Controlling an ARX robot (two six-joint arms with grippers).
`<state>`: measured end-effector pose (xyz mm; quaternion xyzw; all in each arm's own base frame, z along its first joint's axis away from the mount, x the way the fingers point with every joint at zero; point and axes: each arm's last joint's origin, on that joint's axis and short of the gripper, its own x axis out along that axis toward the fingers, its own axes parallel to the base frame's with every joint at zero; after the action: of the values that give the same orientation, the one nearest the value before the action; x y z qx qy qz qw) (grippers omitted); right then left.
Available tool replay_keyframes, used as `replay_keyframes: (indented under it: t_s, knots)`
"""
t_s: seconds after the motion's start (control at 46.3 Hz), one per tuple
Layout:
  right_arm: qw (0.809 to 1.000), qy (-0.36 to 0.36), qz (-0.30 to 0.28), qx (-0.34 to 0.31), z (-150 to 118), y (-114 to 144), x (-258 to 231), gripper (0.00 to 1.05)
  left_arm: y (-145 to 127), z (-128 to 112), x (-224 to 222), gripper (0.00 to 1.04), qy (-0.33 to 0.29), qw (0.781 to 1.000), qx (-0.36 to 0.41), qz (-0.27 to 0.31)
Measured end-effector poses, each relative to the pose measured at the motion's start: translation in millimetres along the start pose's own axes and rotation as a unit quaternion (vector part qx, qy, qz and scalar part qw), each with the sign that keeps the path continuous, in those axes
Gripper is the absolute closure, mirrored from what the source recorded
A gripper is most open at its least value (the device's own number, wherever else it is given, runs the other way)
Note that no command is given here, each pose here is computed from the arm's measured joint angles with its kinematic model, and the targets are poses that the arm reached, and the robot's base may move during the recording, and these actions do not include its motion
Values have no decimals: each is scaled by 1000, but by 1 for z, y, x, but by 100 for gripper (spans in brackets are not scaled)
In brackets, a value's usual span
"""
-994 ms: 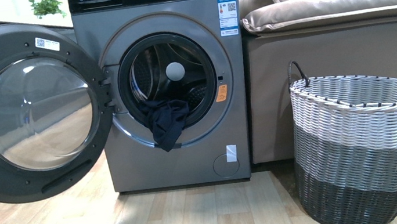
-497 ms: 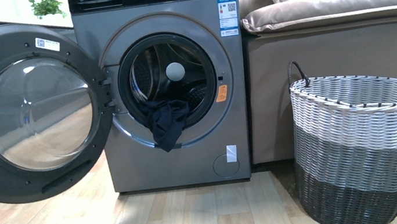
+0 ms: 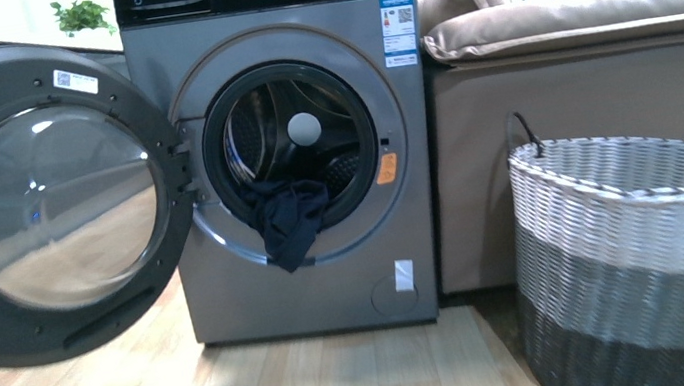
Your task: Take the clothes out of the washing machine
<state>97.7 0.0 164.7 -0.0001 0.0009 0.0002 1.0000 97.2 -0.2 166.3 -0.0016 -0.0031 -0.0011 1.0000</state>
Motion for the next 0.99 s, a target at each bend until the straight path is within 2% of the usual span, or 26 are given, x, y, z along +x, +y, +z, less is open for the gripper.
replay_keyframes:
  t_s: [0.994]
  knots:
    - [1000,0,0,0,0,0,0,7,0,0,0,7,0,1000,0,0]
